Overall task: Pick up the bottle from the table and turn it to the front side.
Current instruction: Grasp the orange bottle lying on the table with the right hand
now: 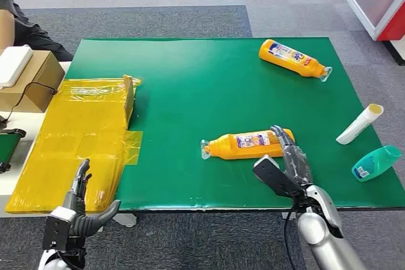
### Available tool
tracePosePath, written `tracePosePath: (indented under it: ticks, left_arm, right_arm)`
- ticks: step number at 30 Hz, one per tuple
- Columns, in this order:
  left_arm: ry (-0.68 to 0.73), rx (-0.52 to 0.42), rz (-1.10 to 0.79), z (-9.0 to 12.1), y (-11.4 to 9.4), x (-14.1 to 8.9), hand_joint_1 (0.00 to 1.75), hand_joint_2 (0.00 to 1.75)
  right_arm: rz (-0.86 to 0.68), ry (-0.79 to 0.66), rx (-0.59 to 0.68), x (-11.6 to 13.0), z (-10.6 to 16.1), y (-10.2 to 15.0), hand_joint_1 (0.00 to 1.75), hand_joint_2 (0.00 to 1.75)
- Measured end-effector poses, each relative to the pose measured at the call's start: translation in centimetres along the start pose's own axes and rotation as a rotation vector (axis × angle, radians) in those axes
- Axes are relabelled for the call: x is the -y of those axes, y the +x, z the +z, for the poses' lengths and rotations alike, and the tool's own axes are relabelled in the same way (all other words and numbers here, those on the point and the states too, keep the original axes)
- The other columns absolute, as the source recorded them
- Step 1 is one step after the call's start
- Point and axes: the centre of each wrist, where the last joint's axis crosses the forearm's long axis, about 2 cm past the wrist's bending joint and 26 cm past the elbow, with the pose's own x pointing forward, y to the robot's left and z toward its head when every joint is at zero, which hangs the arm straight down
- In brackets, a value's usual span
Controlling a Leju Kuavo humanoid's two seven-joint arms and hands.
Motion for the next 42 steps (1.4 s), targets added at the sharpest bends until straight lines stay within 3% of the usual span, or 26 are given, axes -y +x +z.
tracePosePath:
  ticks: [16,25,37,41,42]
  left_arm:
    - [0.002,-0.006,-0.013,-0.6,-0.2,0.2,0.0,1.75]
    - [0.006,0.001,0.013,-1.5,-0.2,0.6,0.0,1.75]
    - [0.049,-0.001,0.058,-1.9,-0.7,1.2,0.0,1.75]
    - [0.055,0.0,0.064,-2.0,-0.8,1.3,0.0,1.75]
    - [0.056,0.0,0.064,-2.0,-0.9,1.3,0.0,1.75]
  right_arm:
    - [0.159,0.15,-0.002,2.1,-4.3,-0.5,0.0,1.75]
    - [0.302,0.268,-0.036,3.3,-8.3,-0.7,0.0,1.75]
    - [0.383,0.496,-0.118,4.1,-11.8,-1.8,0.0,1.75]
    - [0.341,0.56,-0.131,4.0,-12.1,-2.5,1.75,1.75]
    - [0.335,0.566,-0.134,4.1,-12.2,-2.7,1.75,1.75]
